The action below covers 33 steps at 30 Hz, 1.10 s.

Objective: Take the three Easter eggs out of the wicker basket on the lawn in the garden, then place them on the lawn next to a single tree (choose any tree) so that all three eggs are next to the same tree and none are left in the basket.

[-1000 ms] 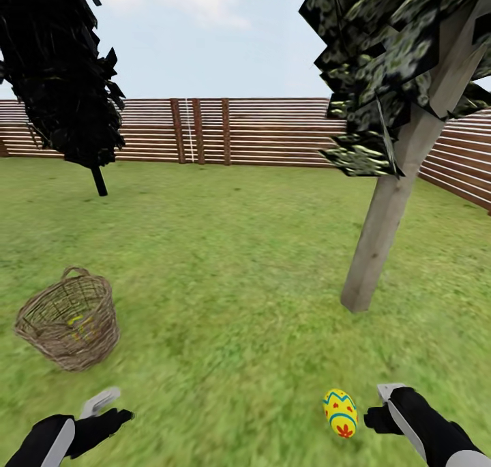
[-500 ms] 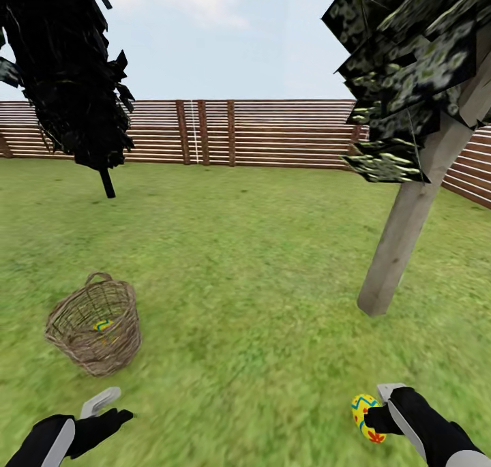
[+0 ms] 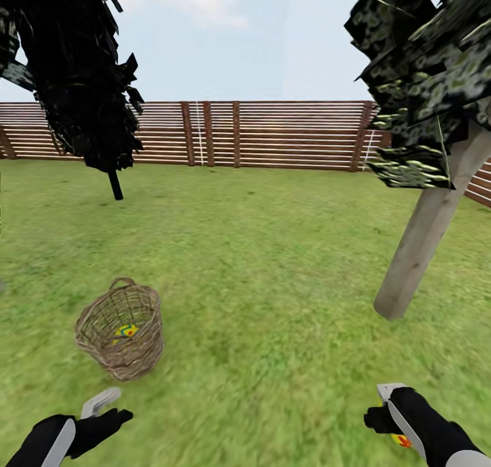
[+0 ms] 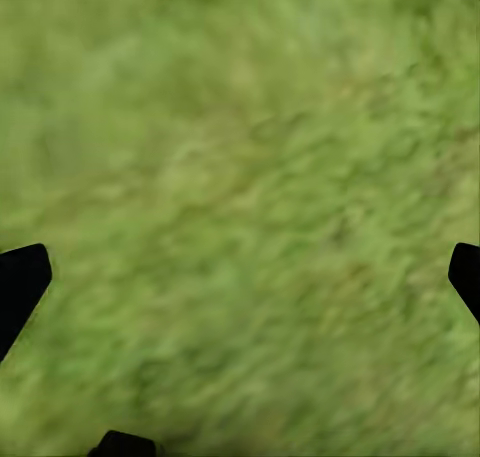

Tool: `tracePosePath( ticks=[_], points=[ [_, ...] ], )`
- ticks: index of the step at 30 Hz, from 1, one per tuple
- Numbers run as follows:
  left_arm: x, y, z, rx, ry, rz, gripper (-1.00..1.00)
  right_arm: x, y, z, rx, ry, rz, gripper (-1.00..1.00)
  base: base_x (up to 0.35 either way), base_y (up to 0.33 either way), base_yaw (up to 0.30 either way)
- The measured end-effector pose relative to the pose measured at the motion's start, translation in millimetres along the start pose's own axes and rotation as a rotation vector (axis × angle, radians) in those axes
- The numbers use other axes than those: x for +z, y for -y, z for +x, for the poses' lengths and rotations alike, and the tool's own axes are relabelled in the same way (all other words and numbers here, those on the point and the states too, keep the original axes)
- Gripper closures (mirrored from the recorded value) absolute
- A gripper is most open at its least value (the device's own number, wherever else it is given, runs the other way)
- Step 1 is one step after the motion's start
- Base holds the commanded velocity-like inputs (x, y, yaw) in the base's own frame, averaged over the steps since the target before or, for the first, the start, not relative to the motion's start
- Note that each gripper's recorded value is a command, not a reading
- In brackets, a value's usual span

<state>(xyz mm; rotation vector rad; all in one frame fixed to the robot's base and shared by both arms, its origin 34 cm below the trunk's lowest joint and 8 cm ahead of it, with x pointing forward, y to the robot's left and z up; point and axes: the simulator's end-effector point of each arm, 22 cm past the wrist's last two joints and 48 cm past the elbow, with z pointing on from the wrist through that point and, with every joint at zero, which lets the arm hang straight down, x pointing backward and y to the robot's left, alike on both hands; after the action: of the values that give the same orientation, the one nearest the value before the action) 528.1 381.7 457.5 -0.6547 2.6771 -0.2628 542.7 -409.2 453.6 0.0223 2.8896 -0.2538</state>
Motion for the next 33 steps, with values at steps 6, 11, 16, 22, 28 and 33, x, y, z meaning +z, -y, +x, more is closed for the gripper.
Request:
tracePosePath(
  ticks=[6,11,16,22,28,33],
  points=[
    [-10.3,3.9,-5.3,0.0,0.0,0.0,-1.0,-11.0,2.0,-4.5,0.0,-0.001,0.0,-1.0,0.0,0.35,0.0],
    [-18.9,7.0,-9.6,0.0,0.0,0.0,-1.0,-20.2,3.9,-8.5,-0.001,-0.001,0.001,-1.0,0.0,0.35,0.0],
    [-27.0,10.2,-12.7,0.001,-0.003,-0.001,-1.0,-29.3,4.8,-11.6,-0.001,-0.002,0.001,-1.0,0.055,0.324,0.0],
    [-34.8,18.3,-13.0,0.004,-0.008,-0.003,-1.0,-40.3,6.5,-15.9,-0.001,-0.002,0.0,-1.0,0.243,-0.016,0.0],
    [-34.3,19.5,-11.8,0.003,-0.011,-0.002,-1.0,-40.5,6.6,-16.1,0.0,-0.002,0.0,-1.0,0.28,-0.157,0.0],
    [-36.5,24.3,-11.0,0.002,-0.014,0.003,-1.0,-44.0,7.3,-17.3,0.0,-0.002,0.0,-1.0,0.319,-0.034,0.0]
  ],
)
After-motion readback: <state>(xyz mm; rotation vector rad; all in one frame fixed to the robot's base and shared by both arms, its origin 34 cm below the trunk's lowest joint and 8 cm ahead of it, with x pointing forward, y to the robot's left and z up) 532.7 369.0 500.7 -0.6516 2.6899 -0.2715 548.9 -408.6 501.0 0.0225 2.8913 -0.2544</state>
